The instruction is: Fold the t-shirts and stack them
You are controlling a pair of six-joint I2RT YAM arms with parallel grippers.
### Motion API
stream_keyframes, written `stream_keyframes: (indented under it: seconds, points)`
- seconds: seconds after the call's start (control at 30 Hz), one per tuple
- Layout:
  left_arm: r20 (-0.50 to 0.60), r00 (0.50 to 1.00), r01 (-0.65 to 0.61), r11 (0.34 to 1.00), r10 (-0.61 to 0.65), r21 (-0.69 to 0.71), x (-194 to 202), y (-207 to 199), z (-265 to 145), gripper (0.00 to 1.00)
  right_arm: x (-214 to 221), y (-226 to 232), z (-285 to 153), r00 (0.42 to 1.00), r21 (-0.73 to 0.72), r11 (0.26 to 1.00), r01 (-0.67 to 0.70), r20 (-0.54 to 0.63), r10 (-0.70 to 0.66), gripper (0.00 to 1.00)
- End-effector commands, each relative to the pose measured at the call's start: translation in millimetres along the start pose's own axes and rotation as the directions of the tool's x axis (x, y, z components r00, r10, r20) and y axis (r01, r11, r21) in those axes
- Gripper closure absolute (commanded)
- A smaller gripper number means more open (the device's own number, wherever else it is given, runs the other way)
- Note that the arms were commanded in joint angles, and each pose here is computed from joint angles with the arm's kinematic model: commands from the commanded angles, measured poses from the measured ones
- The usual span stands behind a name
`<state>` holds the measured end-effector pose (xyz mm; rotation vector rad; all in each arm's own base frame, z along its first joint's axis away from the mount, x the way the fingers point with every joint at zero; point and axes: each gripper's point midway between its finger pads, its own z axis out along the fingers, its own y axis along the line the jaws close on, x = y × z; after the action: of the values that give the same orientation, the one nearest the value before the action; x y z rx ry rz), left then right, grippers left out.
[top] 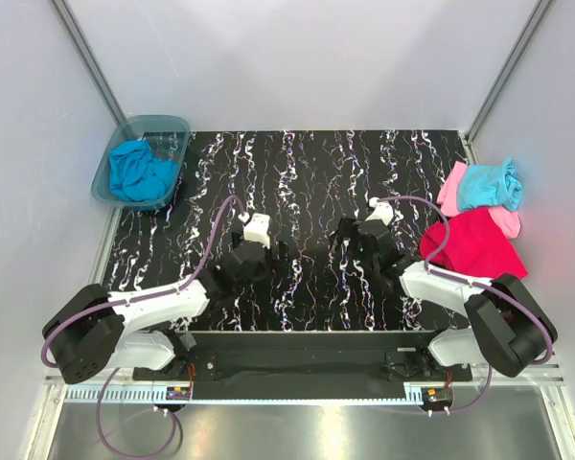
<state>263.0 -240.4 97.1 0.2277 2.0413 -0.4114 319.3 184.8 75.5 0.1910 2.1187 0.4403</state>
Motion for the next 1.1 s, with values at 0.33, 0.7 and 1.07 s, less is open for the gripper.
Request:
stream_keyframes:
  seconds: [0.33, 0.7, 1.07]
  points:
    - [0.085, 0.995, 0.056, 0.998, -0.053, -0.033, -25, 2, 0, 0.01, -14, 11, -1, 0.999, -0.037, 0.999, -0.028, 0.03, 0.029, 0.0]
    - [0.126, 0.982, 0.142, 0.99, -0.143, 0.015, -19, 9, -7, 0.01, -15, 17, -3, 0.999, -0.067, 0.997, -0.034, 0.026, 0.036, 0.0]
    - [0.316, 0.941, 0.229, 0.917, -0.122, -0.325, -245, 69, 22, 0.01, -20, 23, -11, 0.997, -0.109, 0.992, -0.058, 0.043, 0.063, 0.0]
